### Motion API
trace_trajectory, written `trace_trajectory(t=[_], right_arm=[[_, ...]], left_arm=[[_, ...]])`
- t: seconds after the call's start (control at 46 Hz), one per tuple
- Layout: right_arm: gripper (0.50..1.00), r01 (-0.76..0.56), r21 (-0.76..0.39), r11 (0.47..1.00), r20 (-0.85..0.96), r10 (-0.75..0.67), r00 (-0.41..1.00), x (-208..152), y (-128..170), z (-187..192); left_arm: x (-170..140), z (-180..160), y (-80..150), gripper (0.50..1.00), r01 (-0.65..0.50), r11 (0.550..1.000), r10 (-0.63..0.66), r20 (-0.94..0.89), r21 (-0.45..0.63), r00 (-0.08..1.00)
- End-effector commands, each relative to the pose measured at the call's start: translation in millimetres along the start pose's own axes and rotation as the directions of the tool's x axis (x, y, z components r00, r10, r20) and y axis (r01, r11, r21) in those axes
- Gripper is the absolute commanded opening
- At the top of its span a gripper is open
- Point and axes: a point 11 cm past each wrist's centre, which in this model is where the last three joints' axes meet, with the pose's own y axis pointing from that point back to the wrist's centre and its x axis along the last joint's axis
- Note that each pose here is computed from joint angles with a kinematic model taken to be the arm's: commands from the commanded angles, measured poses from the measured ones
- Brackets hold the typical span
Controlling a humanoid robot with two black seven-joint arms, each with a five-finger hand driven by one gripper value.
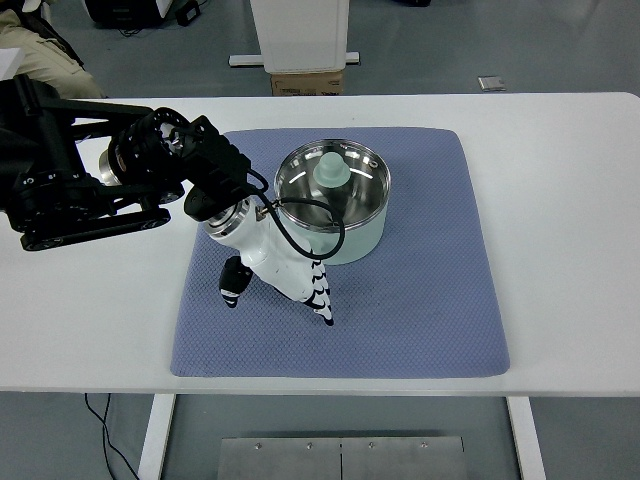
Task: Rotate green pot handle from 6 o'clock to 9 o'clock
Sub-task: 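Push the handle with the left hand, rotating the pot, then continue sweeping the handle toward the left arm's side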
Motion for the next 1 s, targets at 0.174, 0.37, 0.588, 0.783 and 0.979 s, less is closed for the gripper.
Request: trace_trajectory(t=[0.174,0.37,0.588,0.783,0.979], right_arm=[[1.000,0.000,0.000,1.000,0.000,0.000,1.000,0,0,0],[1.000,0.000,0.000,1.000,0.000,0.000,1.000,0,0,0],[1.000,0.000,0.000,1.000,0.000,0.000,1.000,0,0,0],[1.000,0.000,0.000,1.000,-0.002,0.000,1.000,0,0,0],[1.000,0.000,0.000,1.000,0.000,0.000,1.000,0,0,0]], left_arm=[[-5,-3,2,1.000,0.034,0.999,-0.034,0.019,0.018,0.999],[-9,-6,5,1.000,0.050,0.998,-0.051,0.022,0.033,0.998],[-12,-9,7,1.000,0.074,0.996,-0.075,0.033,0.046,0.997],[-16,-12,8,1.000,0.084,0.995,-0.086,0.026,0.057,0.996],[-22,-20,12,1.000,0.094,0.992,-0.095,0.006,0.081,0.995]])
